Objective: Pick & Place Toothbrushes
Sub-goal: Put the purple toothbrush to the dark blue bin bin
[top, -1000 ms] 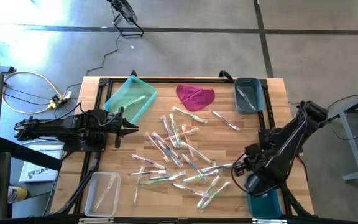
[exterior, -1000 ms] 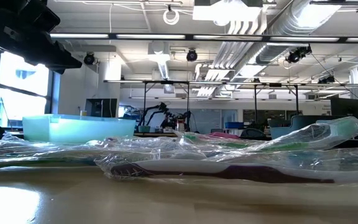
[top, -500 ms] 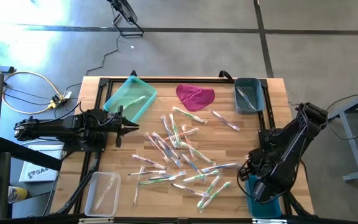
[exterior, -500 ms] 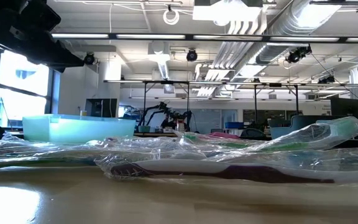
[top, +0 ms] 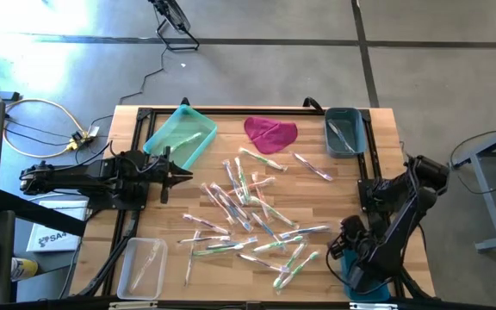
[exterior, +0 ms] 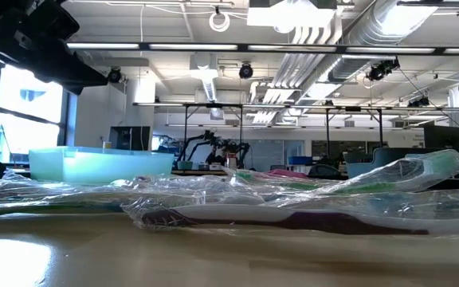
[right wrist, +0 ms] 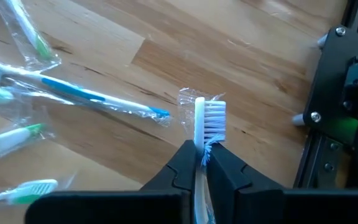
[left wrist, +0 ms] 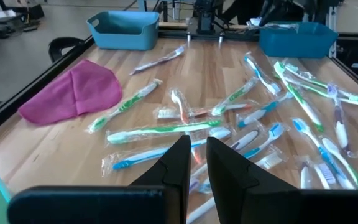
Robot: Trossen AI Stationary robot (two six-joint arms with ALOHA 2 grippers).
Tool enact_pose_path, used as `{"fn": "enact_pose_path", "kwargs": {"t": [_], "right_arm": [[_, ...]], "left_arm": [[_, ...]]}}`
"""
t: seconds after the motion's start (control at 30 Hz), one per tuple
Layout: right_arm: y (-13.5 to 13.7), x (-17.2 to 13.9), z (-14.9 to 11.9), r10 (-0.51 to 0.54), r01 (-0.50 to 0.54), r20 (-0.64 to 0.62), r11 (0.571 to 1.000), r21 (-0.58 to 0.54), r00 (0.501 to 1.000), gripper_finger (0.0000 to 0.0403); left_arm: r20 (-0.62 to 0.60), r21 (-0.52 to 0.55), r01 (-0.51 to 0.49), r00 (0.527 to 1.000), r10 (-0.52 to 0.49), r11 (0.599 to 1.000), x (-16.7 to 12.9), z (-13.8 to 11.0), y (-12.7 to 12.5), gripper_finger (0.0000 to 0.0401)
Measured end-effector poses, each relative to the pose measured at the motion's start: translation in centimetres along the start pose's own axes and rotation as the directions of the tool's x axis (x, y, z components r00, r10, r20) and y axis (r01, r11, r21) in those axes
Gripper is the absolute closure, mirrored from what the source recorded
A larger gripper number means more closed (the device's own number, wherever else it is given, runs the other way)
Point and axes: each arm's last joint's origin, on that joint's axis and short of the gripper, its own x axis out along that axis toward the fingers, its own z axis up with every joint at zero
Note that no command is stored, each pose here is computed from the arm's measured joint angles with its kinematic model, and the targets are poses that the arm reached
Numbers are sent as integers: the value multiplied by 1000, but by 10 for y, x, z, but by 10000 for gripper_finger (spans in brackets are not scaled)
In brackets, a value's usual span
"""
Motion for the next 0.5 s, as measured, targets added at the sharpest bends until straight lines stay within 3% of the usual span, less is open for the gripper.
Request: {"fn": "enact_pose_path", "kwargs": {"t": [0.23,0.5], "right_arm": [[1,0,-4,-14,14,-73,1000,7,997,369],[2,0,-4,1,-2,-76,1000,-12,997,324]], "left_arm": [[0,-25,1,1000,-1,1000,0,0,0,351],[-11,-29,1,1000,-2,1000,0,-1,0,351]]}}
